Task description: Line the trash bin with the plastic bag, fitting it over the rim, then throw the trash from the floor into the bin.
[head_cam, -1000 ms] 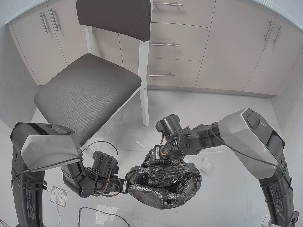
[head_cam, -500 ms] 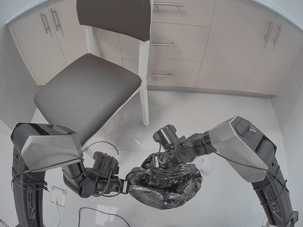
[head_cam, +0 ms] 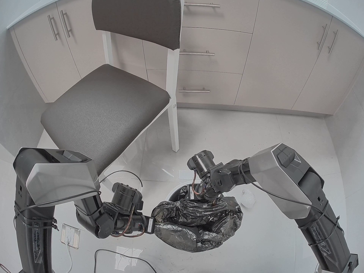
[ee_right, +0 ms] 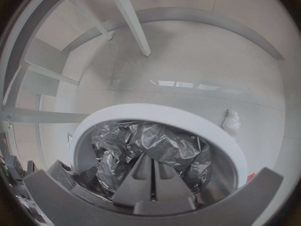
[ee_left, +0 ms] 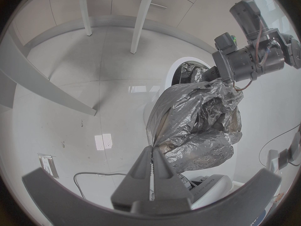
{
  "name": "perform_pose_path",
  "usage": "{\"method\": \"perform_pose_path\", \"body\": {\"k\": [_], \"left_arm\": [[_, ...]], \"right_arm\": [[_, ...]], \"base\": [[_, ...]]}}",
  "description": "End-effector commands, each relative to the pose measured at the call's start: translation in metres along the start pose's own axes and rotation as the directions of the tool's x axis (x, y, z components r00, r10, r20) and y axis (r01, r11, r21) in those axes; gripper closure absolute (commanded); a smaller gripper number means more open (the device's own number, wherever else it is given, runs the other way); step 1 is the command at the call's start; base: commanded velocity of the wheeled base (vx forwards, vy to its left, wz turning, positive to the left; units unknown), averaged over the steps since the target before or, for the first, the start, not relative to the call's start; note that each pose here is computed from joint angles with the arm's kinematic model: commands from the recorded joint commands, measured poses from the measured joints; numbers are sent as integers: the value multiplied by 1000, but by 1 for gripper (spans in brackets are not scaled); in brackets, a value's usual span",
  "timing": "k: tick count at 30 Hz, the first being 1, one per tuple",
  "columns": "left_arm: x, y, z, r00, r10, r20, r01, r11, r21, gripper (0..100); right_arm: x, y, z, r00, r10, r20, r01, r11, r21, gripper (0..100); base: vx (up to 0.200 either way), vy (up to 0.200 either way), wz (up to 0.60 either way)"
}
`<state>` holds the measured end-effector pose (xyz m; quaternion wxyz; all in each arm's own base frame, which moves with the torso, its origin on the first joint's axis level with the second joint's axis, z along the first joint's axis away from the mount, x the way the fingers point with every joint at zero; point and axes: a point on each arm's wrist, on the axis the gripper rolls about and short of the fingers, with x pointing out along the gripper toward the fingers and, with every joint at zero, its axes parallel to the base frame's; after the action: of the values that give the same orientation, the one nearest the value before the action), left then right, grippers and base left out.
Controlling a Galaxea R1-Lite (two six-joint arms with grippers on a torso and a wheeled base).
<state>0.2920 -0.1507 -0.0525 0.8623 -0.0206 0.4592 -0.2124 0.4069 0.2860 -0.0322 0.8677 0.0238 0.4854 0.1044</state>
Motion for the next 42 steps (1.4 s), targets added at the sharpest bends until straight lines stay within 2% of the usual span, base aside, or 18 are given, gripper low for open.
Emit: {"method": "perform_pose_path", "body": {"k": [1,28,38,42], "left_arm": [[0,0,0,1000,0,0,0,1000,0,100],[0,0,0,1000,0,0,0,1000,0,100],[0,0,0,1000,0,0,0,1000,0,100],[0,0,0,1000,0,0,0,1000,0,100]], "right_arm": [[8,-1,0,1000,-5,-7,5,1000,1,100],[14,-1,6,1000,-9,2,9,1000,10,100],[-49,3,33,1000,8,18,-8,1000,13,100],[-73,2,36,999,19,-44,-18,1000,9,100]], "base": [[0,0,0],[0,0,0],[0,0,0],[0,0,0]]}}
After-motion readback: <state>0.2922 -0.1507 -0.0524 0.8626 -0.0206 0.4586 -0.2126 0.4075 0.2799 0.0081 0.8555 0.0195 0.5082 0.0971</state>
